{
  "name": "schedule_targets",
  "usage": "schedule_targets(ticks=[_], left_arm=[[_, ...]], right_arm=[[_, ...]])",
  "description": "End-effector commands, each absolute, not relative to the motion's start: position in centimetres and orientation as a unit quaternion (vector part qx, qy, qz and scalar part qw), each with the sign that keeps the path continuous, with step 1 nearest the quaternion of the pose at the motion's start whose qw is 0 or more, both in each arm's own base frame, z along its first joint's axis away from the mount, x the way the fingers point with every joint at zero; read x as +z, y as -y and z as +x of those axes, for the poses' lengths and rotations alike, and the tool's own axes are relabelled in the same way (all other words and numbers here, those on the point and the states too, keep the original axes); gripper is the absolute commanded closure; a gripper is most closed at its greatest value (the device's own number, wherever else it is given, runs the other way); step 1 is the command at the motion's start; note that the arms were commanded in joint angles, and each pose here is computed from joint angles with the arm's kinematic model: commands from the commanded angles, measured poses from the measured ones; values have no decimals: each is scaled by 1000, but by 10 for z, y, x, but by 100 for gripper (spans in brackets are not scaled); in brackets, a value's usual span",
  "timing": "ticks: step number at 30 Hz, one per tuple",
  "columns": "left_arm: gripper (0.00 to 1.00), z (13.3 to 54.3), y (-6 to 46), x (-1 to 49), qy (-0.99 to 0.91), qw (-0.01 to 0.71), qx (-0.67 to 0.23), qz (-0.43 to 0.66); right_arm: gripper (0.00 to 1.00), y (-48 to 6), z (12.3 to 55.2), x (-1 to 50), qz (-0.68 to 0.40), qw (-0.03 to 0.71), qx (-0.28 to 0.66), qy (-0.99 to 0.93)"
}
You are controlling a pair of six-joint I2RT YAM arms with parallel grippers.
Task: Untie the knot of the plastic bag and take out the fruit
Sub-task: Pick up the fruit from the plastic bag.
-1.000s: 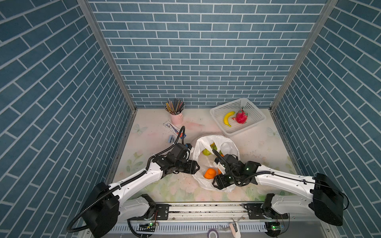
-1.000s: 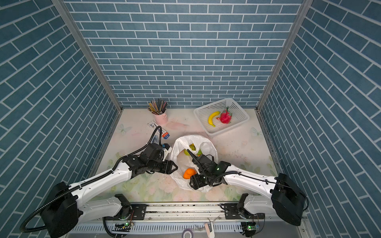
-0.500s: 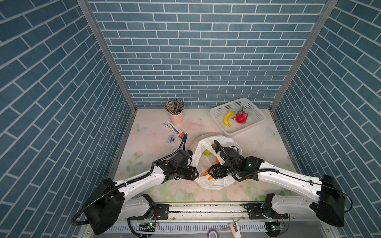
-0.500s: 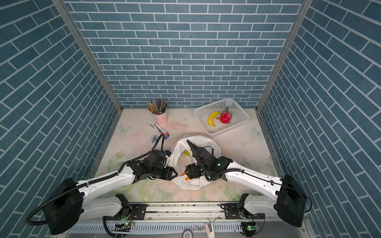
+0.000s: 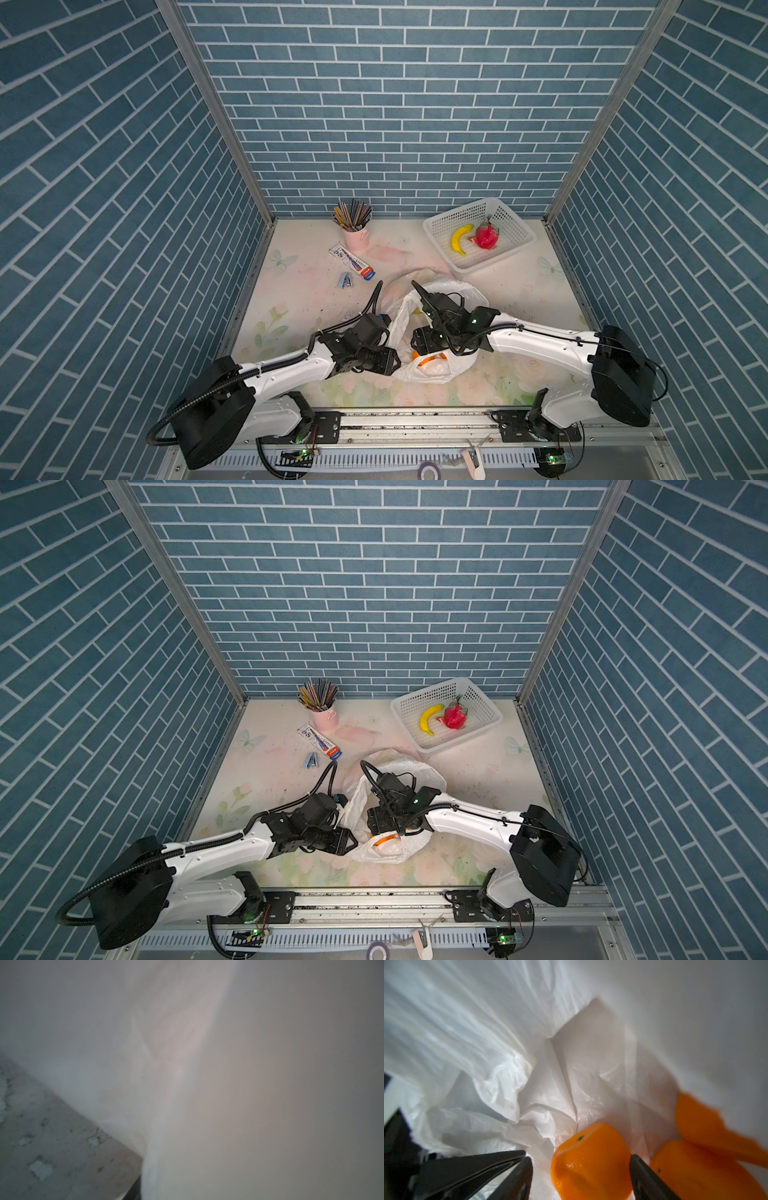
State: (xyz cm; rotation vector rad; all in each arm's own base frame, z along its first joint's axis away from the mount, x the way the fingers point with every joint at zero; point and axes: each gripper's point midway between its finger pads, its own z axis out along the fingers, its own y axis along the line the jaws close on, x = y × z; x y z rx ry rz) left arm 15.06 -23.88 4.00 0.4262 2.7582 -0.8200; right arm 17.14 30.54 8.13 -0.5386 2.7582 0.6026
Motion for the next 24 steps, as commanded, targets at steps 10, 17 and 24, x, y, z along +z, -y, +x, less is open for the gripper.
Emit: schedule_targets(ticks=[10, 17, 24], left_arm=[[47, 158, 229, 34, -951, 132, -237, 149], [47, 162, 230, 37, -950, 140, -237, 146], [47, 164, 232, 38, -950, 142, -238, 146]], right_arm=[[31, -290, 161, 43, -167, 67, 130, -975], [48, -297, 172, 56, -156, 98, 145, -972], [52, -300, 195, 84, -107, 153, 199, -962]])
